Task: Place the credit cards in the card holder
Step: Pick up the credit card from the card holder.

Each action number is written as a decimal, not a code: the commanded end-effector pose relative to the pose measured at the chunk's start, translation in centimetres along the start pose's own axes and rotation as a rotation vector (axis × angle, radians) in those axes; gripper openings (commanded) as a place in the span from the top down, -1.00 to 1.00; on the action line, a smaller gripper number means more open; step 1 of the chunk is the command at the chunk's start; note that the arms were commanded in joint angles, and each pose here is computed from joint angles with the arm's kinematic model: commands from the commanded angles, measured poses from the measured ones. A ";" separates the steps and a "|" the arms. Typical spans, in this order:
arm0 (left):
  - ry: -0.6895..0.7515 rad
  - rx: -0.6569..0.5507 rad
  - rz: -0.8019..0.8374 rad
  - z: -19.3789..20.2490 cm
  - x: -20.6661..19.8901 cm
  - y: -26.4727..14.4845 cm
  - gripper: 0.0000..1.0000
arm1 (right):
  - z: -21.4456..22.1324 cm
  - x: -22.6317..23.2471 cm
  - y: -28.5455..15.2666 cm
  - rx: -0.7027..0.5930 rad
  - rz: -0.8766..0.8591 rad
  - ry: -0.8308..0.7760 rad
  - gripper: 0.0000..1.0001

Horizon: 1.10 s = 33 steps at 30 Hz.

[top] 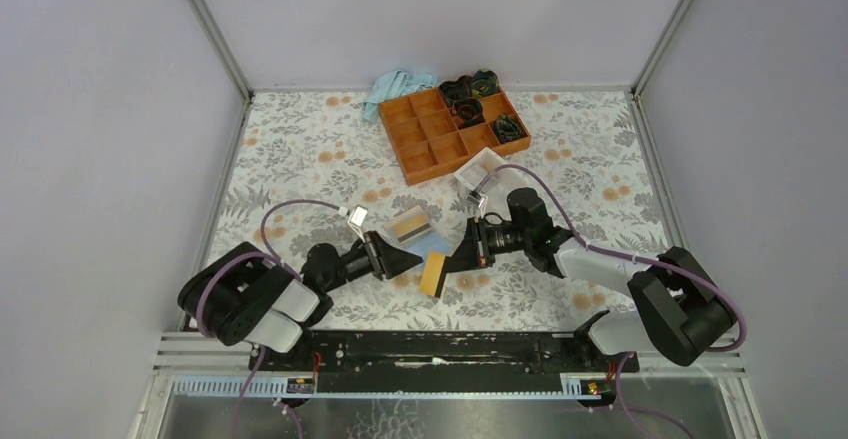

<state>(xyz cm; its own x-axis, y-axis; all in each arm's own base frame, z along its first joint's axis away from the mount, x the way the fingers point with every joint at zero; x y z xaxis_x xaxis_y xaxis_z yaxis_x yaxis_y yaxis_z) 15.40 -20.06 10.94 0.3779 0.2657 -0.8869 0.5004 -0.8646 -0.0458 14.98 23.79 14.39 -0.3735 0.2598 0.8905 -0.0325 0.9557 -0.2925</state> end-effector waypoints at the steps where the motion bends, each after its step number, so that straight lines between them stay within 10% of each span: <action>1: 0.022 0.005 0.121 0.5 -1.7 -2.0 0.05 | -0.2 0.7 -0.3 0.003 -0.033 -0.049 1.00; 33: 0.033 0.167 0.196 1.3 -2.1 -1.3 -0.13 | -1.4 0.3 1.0 0.013 -0.107 -0.042 1.00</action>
<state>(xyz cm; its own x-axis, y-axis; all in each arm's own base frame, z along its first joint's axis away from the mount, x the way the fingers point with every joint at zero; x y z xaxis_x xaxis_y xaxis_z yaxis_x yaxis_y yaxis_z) 13.33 -20.21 11.65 0.4281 0.1381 -0.8931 0.3156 -0.9489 0.0045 15.41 24.38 13.29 -0.3506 0.2240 0.9094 -0.0757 0.9610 -0.2659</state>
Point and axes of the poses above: each gripper's point midway between its finger pads, its own y axis out along the fingers, its own x axis along the line the jaws close on, z = x × y, the point moved 6 cm from there along -y, back along the fingers, and after that the axes turned 3 degrees about -y, right-handed, at the moved point
